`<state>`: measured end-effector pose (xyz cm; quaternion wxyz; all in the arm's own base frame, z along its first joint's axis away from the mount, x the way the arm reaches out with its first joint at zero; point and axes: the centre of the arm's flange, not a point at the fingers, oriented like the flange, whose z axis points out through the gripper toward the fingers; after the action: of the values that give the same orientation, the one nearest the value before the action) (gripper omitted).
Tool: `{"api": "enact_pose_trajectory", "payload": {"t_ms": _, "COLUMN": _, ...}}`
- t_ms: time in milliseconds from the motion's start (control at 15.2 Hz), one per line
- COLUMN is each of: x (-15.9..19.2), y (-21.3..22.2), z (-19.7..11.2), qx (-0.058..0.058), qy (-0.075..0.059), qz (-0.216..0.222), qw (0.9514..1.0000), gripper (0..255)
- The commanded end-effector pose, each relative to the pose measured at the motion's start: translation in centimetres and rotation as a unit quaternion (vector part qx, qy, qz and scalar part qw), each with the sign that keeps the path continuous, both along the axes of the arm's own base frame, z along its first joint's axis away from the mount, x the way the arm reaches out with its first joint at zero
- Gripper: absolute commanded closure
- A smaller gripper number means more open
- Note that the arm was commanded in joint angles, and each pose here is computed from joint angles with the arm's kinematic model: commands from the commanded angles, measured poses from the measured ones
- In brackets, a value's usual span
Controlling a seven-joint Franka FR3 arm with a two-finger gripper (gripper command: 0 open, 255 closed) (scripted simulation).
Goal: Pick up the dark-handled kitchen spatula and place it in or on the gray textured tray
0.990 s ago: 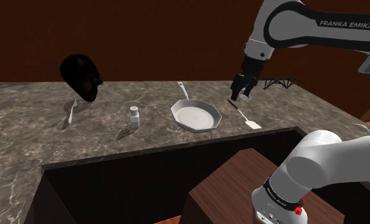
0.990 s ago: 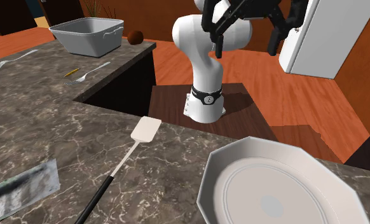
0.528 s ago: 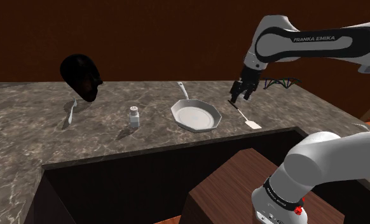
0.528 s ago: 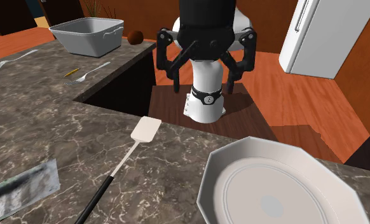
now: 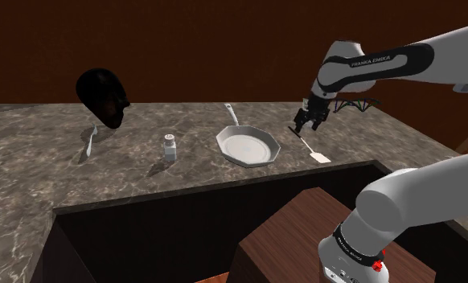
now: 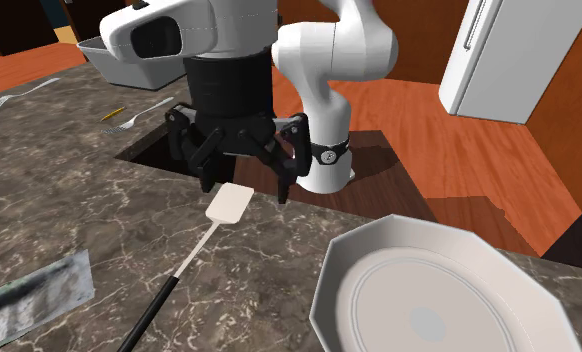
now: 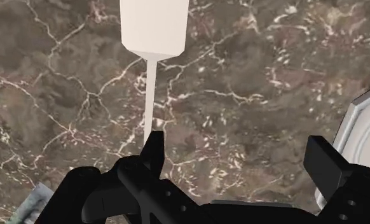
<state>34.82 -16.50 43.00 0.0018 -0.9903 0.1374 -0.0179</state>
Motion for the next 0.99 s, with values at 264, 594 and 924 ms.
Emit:
{"api": "enact_pose_trajectory", "payload": {"t_ms": 264, "x": 0.5, "y": -6.3, "z": -4.2, "qx": -0.007, "qy": -0.011, "qz": -0.05, "qw": 0.9986, "gripper": 0}}
{"api": "enact_pose_trajectory", "payload": {"t_ms": 594, "x": 0.7, "y": -7.9, "z": -6.7, "qx": -0.009, "qy": -0.013, "qz": -0.062, "qw": 0.9979, "gripper": 0}}
{"api": "enact_pose_trajectory", "payload": {"t_ms": 924, "x": 0.8, "y": -8.0, "z": -9.2, "qx": -0.009, "qy": -0.013, "qz": -0.062, "qw": 0.9979, "gripper": 0}}
